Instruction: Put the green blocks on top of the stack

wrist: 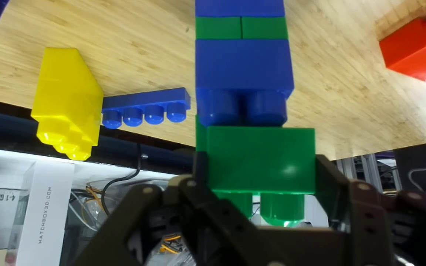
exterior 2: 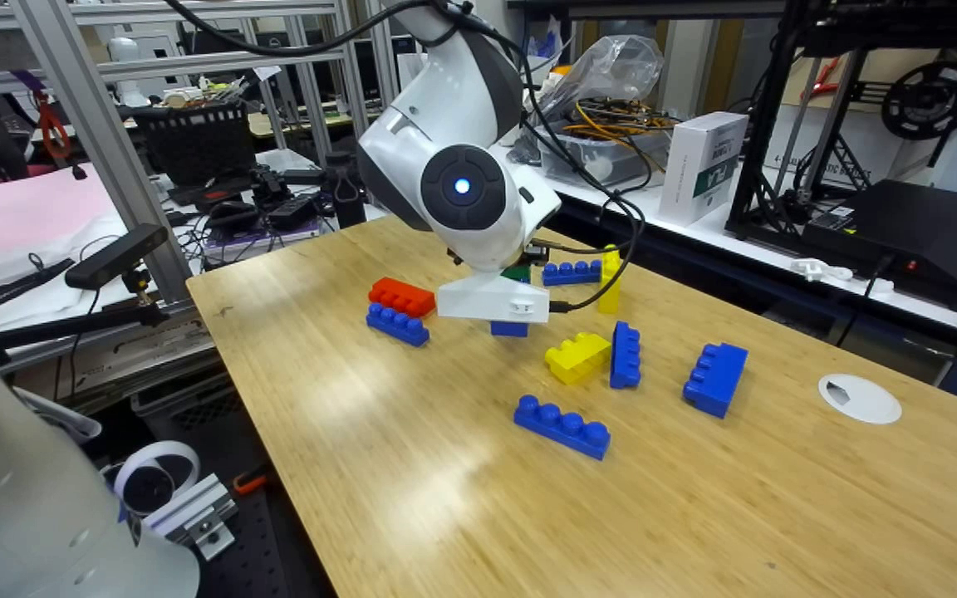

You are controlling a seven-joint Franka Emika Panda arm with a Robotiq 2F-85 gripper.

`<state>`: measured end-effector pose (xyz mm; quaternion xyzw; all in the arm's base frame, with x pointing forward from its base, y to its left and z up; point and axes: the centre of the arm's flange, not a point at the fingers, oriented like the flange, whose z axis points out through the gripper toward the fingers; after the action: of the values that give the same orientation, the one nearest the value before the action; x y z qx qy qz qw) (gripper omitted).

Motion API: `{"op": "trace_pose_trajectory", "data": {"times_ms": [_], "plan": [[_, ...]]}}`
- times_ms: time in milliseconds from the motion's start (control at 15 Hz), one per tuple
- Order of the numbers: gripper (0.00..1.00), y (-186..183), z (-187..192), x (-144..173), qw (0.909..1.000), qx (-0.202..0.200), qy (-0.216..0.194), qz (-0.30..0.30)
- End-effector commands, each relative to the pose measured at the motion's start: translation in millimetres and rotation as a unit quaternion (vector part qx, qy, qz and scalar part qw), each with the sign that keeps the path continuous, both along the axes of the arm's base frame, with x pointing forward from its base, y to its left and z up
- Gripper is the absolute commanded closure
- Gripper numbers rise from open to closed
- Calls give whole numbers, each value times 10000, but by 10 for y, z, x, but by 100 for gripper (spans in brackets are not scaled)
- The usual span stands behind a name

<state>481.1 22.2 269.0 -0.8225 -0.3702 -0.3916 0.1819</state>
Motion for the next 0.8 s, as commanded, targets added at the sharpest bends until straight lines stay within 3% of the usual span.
{"op": "trace_pose_trajectory", "data": {"times_ms": [0,467,733], "plan": [[56,-30,-117,106,9998,-28,-167,96],[56,-48,-171,213,9995,9,-218,219],[56,-145,-280,284,9990,327,-127,290]]}}
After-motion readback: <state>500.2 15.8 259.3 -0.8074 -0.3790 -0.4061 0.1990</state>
